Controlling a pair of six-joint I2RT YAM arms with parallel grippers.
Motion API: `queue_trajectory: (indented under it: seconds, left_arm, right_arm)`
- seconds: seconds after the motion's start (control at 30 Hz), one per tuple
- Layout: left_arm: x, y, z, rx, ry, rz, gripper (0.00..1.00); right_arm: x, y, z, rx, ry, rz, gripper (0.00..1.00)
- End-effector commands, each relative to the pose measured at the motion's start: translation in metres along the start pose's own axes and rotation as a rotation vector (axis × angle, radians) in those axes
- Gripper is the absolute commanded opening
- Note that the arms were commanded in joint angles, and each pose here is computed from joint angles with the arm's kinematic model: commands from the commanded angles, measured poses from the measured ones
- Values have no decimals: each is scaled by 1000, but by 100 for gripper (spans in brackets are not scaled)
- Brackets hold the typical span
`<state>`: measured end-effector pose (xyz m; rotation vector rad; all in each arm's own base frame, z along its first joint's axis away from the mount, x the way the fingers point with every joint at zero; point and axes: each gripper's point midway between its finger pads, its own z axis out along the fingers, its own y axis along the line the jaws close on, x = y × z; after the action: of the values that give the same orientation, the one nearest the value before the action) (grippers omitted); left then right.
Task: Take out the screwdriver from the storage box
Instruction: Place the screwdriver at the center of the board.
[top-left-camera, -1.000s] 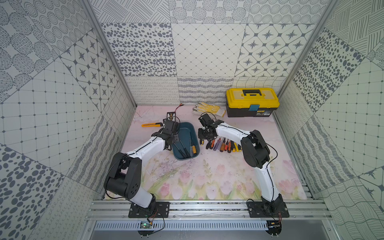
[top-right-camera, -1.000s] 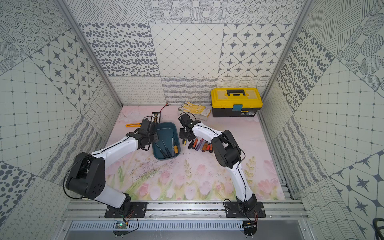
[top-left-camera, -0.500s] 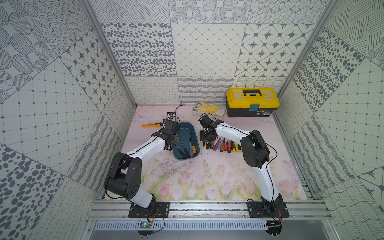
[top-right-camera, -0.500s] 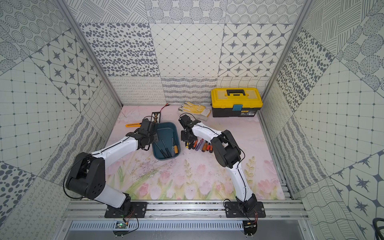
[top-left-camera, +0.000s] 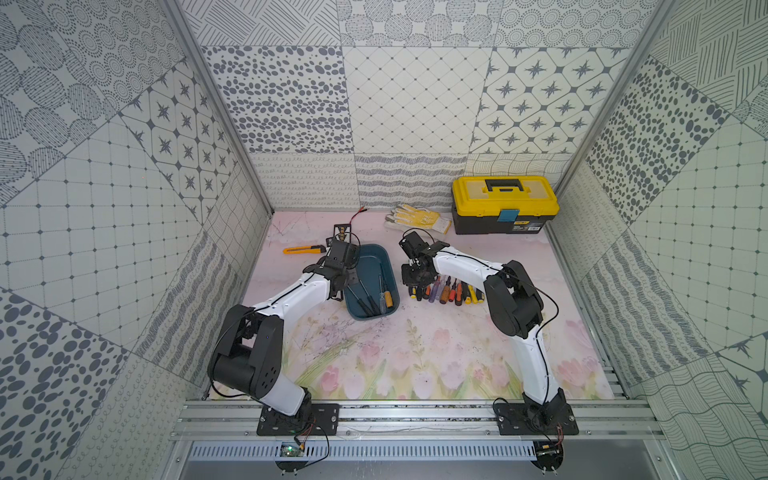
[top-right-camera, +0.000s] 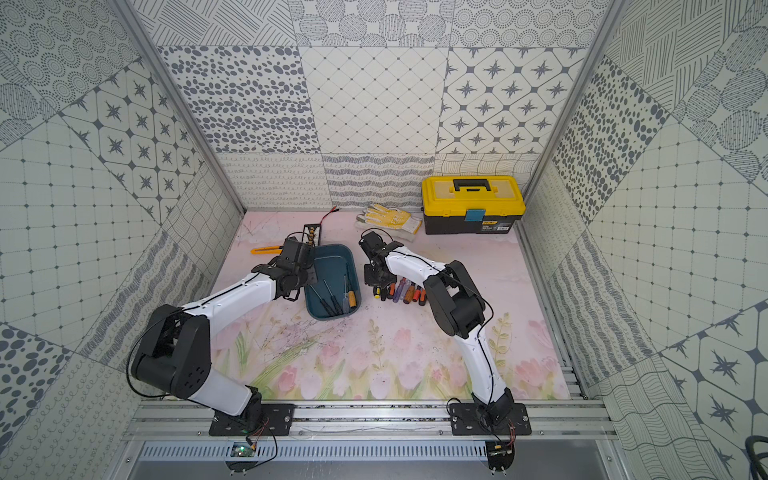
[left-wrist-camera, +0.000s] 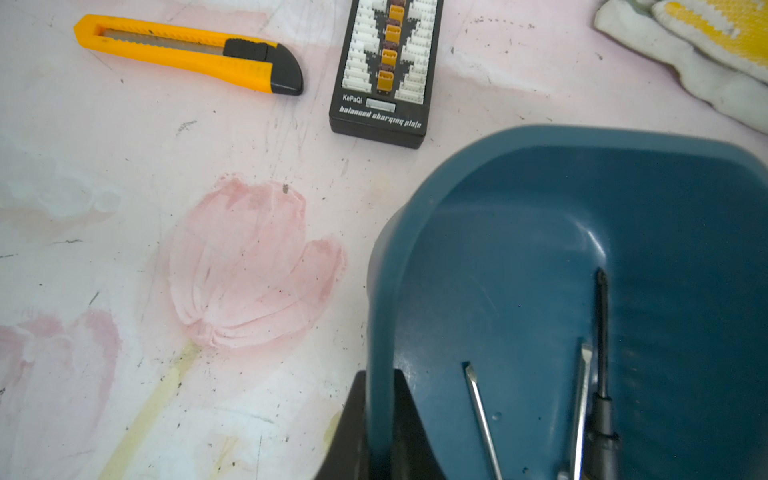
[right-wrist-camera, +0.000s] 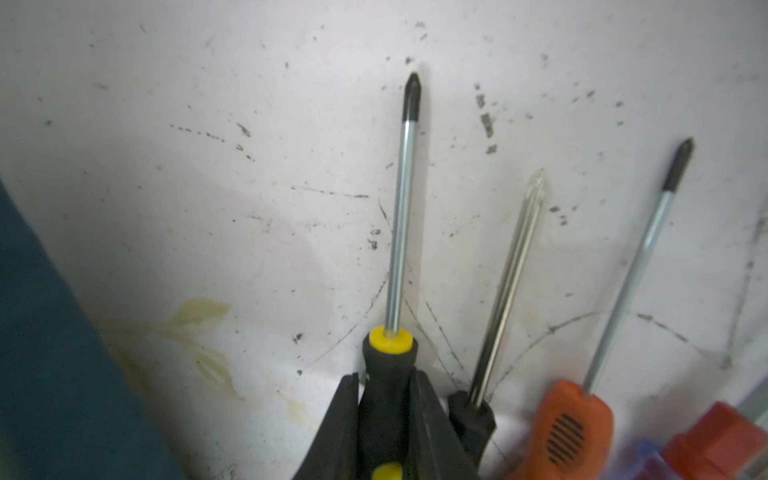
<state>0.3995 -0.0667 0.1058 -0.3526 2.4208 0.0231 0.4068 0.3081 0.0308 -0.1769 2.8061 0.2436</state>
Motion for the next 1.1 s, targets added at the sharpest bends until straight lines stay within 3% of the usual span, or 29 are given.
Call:
queue_trajectory:
  seconds: [0.0, 0.47, 0.83, 1.07]
  left_arm:
    - [-15, -3, 0, 15, -57, -28, 0]
    - [-16, -4, -1, 19, -60, -29, 0]
    - [-16, -5, -2, 34, -60, -29, 0]
    - [-17, -9, -5, 67, -77, -28, 0]
  right_arm:
    - [20, -15, 5, 50, 69, -25, 1]
    - [10, -4, -5, 17, 50, -31, 31]
    - [-8, 5, -30, -26, -18, -34, 36]
    - [-28, 26, -68, -125, -148, -57, 36]
